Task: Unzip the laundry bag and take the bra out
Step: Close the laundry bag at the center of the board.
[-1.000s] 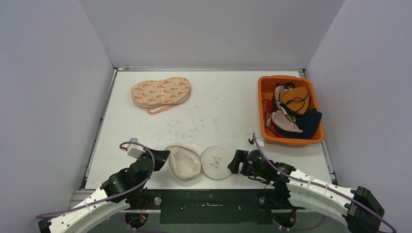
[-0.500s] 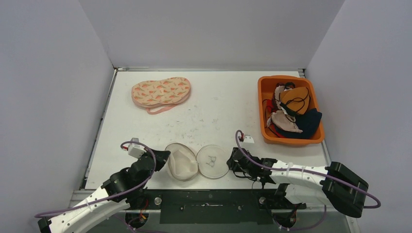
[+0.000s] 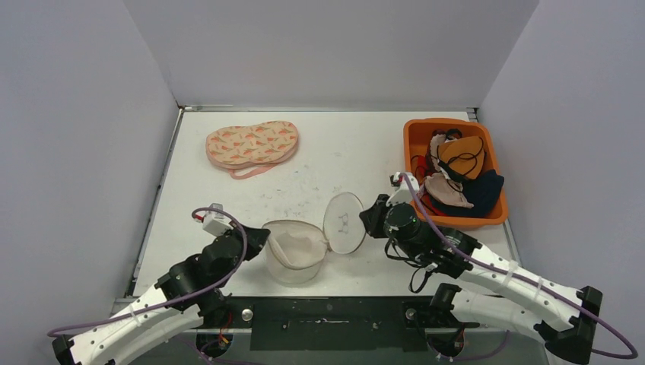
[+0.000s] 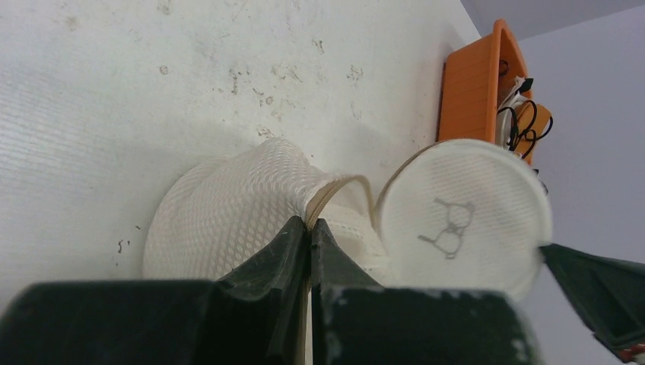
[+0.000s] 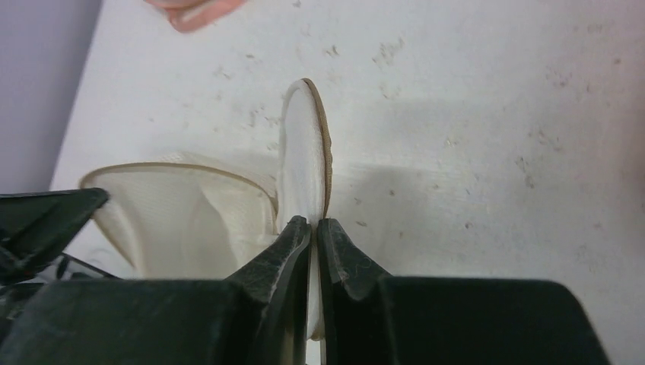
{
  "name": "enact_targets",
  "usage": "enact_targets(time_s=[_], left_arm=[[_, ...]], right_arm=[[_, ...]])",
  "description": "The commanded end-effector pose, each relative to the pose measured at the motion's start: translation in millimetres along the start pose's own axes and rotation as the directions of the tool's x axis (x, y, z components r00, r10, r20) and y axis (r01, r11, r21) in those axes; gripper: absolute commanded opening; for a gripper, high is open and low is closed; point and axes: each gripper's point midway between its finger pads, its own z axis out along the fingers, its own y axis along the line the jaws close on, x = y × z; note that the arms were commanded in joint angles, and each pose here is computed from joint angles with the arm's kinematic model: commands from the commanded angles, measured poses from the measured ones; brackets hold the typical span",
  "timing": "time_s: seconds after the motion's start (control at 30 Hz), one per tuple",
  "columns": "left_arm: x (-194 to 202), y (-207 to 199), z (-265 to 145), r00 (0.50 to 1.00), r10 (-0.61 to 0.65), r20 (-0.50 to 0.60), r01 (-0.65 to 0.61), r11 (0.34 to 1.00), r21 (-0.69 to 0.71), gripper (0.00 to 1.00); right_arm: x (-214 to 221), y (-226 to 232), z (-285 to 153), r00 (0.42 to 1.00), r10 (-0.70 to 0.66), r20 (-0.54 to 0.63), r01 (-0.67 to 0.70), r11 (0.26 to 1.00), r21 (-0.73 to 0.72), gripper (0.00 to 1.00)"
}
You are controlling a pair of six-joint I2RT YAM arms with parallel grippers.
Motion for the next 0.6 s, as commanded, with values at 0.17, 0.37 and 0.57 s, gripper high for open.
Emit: enact_targets(time_s=[0.17, 0.37, 0.57], left_arm=[[-23, -45, 3, 0.987, 0.15, 0.055, -0.152, 0.988, 0.036, 0.0], [-50, -79, -7, 0.978, 0.163, 0.128, -0.175, 0.981, 0.087, 0.0], [-47, -98, -4, 0.98, 0.158, 0.122, -0.175, 0.974, 0.145, 0.0]], right_arm=[[-59, 28, -50, 0.996, -0.023, 0.088, 0.033, 0.994, -0.108, 0.05], [-118, 59, -94, 0.981, 0.001, 0.193, 0.041, 0.976, -0.216, 0.05], [-149, 74, -110, 0.969, -0.033, 0.245, 0.092, 0.969, -0.23, 0.05]])
